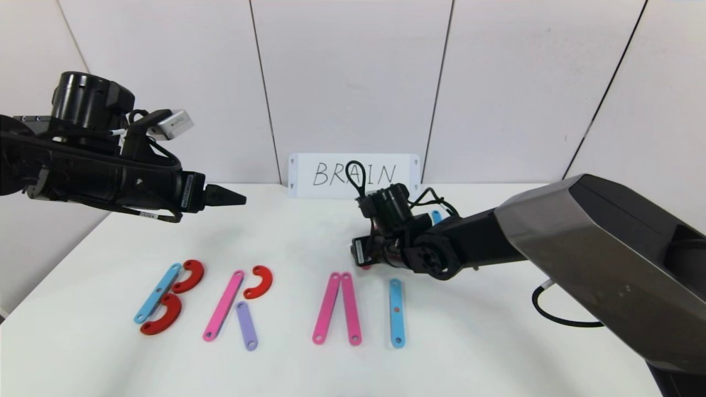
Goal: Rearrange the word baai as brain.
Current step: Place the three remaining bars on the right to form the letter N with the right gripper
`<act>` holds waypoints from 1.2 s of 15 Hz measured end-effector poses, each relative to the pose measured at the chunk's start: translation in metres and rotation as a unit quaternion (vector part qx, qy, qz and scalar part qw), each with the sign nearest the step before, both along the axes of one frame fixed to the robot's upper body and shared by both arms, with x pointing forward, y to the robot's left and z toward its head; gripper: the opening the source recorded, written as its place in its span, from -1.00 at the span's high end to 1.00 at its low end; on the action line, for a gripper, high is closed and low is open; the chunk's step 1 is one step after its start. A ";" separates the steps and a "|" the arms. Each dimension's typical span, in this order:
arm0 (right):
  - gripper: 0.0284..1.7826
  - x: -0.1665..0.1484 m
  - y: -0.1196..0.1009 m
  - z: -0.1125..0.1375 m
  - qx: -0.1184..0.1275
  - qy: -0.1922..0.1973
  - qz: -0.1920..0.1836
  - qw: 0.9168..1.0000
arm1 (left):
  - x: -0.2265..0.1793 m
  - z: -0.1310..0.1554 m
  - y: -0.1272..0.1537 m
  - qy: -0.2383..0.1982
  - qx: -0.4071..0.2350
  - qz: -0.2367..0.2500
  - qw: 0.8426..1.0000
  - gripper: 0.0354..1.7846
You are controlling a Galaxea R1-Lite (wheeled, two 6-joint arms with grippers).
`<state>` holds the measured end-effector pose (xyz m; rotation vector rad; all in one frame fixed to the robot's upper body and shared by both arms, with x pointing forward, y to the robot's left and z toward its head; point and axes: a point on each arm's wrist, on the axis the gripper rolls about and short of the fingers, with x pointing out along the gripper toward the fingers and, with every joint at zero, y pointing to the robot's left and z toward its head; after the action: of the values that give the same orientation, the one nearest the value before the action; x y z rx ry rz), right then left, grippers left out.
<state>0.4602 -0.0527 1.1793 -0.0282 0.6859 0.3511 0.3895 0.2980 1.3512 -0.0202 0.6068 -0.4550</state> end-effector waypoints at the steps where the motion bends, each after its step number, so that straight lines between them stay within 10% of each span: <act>1: 0.03 0.000 0.000 0.000 0.000 0.000 0.000 1.000 | 0.000 0.000 0.000 0.000 0.000 0.000 1.000 -0.95; 5: 0.69 0.000 0.000 0.001 0.001 -0.001 -0.001 1.000 | 0.000 0.001 0.000 -0.001 0.000 0.000 1.000 -0.95; 18: 0.73 -0.037 -0.037 0.059 0.018 -0.022 -0.026 0.999 | -0.001 0.002 0.000 -0.004 0.000 0.001 1.000 -0.95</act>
<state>0.4234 -0.0898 1.2383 0.0155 0.6361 0.3118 0.3884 0.2985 1.3533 -0.0192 0.5980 -0.4536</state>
